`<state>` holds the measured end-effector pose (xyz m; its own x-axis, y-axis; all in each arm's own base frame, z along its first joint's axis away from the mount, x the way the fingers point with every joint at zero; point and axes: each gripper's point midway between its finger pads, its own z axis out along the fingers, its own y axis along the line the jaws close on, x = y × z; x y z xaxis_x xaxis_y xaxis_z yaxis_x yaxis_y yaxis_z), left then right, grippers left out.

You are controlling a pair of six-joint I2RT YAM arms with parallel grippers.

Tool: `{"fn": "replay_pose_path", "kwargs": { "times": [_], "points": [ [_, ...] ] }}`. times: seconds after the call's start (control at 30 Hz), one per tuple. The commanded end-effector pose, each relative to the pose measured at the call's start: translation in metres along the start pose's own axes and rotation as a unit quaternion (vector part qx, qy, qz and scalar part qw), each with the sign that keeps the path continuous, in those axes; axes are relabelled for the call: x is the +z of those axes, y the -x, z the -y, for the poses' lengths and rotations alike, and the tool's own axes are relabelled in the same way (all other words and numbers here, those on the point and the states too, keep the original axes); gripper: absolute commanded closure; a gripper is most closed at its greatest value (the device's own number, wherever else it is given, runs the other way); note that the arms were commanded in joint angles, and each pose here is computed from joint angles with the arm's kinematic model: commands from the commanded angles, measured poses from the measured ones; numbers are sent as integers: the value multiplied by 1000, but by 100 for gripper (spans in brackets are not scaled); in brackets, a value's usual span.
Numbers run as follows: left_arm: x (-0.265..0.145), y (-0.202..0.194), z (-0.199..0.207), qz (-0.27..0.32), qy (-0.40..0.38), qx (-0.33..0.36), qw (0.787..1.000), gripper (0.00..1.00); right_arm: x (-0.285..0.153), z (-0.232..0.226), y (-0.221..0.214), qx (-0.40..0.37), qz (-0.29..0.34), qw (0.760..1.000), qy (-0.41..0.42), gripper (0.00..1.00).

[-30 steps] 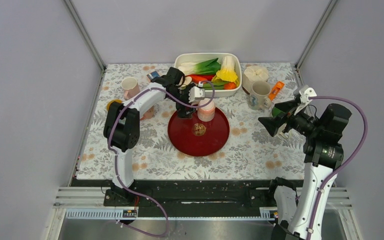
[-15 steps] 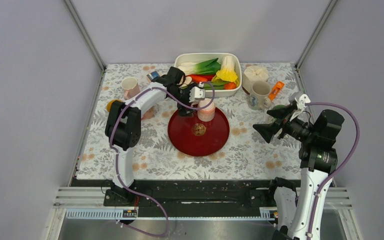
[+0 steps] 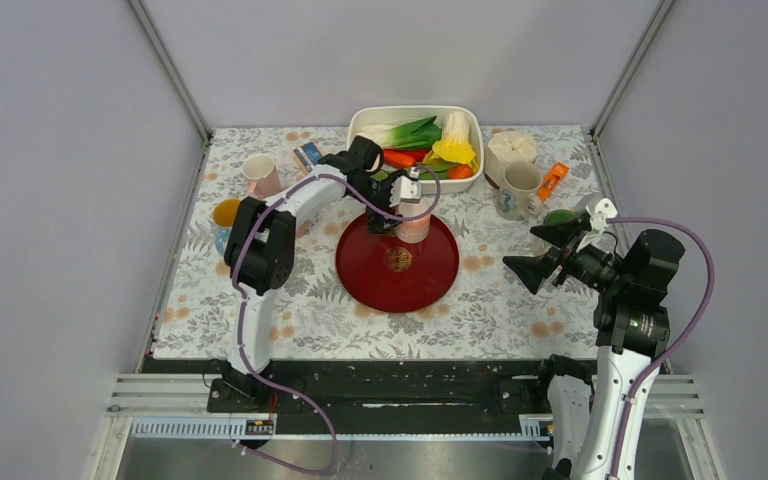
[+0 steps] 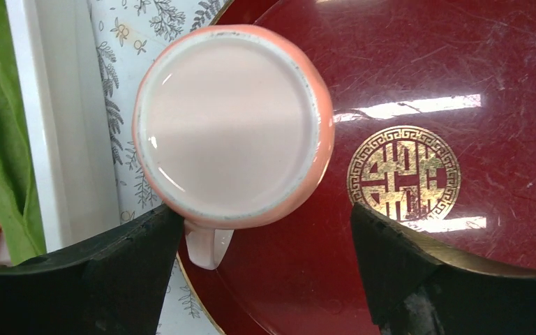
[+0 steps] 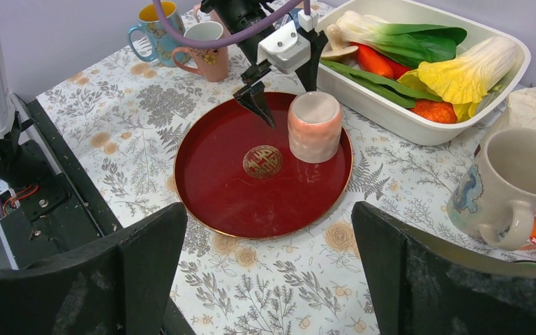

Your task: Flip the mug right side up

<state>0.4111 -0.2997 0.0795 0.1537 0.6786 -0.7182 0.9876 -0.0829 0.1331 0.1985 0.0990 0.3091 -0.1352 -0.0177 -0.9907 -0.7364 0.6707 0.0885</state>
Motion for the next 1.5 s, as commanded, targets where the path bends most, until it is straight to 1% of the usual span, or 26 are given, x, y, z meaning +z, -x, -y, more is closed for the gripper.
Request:
{"fn": "replay_pose_path", "kwargs": {
  "times": [0.0,0.13,0.4,0.47,0.53,0.63,0.7,0.9,0.93,1.0,1.03,1.23,1.33,1.37,1.43,1.47],
  "points": [
    [-4,25,-1,36,-6,13,999,12,2,-2,2,-19,6,1000,12,3],
    [-11,28,12,40,-12,7,999,27,2,0,0,-16,4,1000,12,3],
    [-18,32,31,36,-17,-9,999,41,2,-2,-1,-18,5,1000,15,3],
    [-15,32,33,28,-17,-16,999,47,2,-2,-1,-18,6,1000,15,3],
    [-12,33,31,19,-12,-25,999,56,2,-2,-1,-18,6,1000,16,3],
    [-7,34,25,4,4,-47,999,61,2,-1,-2,-17,5,1000,14,4],
    [-4,32,20,-8,21,-62,998,67,2,-1,-1,-18,5,1000,13,4],
    [-1,28,9,-35,62,-84,994,68,2,-1,-1,-21,6,1000,11,5],
    [-1,27,7,-38,69,-90,993,67,2,-1,-2,-20,6,1000,11,5],
    [-2,24,3,-45,84,-101,990,61,2,0,-2,-20,6,1000,10,5],
    [-2,24,2,-47,87,-102,990,60,2,-1,-2,-20,6,1000,10,6],
    [-3,24,-4,-54,107,-112,986,66,2,-1,-2,-21,6,1000,11,6],
    [0,25,-2,-55,105,-111,987,75,2,-1,-2,-21,6,1000,11,6],
    [0,26,-2,-54,104,-111,987,81,2,-1,-2,-20,6,1000,11,6],
    [0,30,-1,-49,100,-114,987,98,2,-1,-2,-21,6,1000,10,6],
    [-1,33,0,-45,100,-119,987,100,2,0,-2,-19,6,1000,10,7]
  ]
}}
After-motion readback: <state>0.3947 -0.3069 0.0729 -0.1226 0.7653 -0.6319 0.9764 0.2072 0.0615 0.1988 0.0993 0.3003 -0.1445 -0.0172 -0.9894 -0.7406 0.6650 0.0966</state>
